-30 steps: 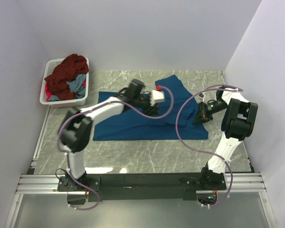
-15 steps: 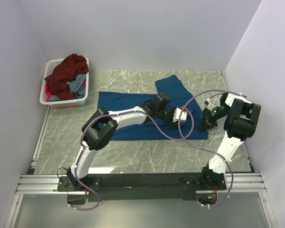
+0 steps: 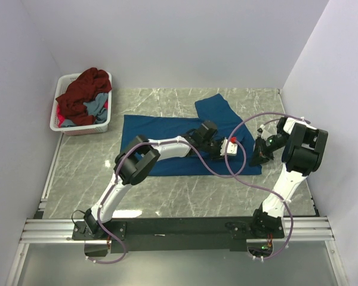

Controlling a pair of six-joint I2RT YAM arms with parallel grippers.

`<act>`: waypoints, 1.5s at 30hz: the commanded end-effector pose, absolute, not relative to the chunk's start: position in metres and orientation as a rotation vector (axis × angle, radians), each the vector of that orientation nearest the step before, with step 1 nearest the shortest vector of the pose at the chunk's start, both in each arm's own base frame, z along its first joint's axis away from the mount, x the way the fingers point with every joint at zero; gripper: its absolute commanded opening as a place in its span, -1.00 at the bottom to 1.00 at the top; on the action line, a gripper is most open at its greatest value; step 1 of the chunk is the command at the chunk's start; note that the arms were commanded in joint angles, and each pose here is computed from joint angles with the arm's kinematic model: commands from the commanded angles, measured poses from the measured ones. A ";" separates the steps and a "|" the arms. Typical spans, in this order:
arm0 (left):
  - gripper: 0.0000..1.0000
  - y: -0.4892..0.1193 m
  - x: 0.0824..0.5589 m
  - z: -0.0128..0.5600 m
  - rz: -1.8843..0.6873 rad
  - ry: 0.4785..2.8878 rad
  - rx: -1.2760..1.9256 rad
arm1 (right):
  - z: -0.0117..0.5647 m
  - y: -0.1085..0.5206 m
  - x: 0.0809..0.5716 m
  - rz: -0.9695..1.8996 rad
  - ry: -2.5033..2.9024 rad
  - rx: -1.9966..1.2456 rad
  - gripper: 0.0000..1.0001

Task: Fold and stack the t-shirts
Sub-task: Fold the tshirt

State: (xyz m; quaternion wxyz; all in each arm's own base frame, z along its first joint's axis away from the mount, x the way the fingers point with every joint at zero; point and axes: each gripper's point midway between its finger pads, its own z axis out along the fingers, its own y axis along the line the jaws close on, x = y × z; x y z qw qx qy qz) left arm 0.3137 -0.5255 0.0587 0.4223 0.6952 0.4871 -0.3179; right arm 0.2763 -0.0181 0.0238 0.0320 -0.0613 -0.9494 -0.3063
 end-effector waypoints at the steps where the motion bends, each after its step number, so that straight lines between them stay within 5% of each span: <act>1: -0.24 -0.541 0.323 0.072 -0.760 1.136 1.727 | 0.028 -0.018 0.274 -0.964 -2.918 -0.187 -0.65; 5: -0.28 -0.543 0.326 0.070 -0.756 1.146 1.716 | 0.026 -0.019 0.272 -0.953 -2.914 -0.176 -0.65; 15: -0.97 -0.527 0.359 0.095 -0.740 1.192 1.610 | 0.017 -0.031 0.269 -0.835 -2.947 -0.156 -0.65; 19: -0.99 -0.519 0.387 0.103 -0.754 1.247 1.519 | 0.015 -0.031 0.269 -0.831 -2.945 -0.154 -0.65; 29: -0.85 -0.509 0.429 0.109 -0.828 1.366 1.328 | 0.018 -0.033 0.270 -0.818 -2.951 -0.152 -0.65; 41: -0.20 -0.458 0.455 0.097 -0.799 1.575 1.219 | 0.037 -0.035 0.287 -0.841 -3.034 -0.080 -0.63; 45: -0.14 -0.421 0.469 0.111 -0.850 1.670 1.099 | 0.066 -0.032 0.319 -0.886 -3.147 0.032 -0.41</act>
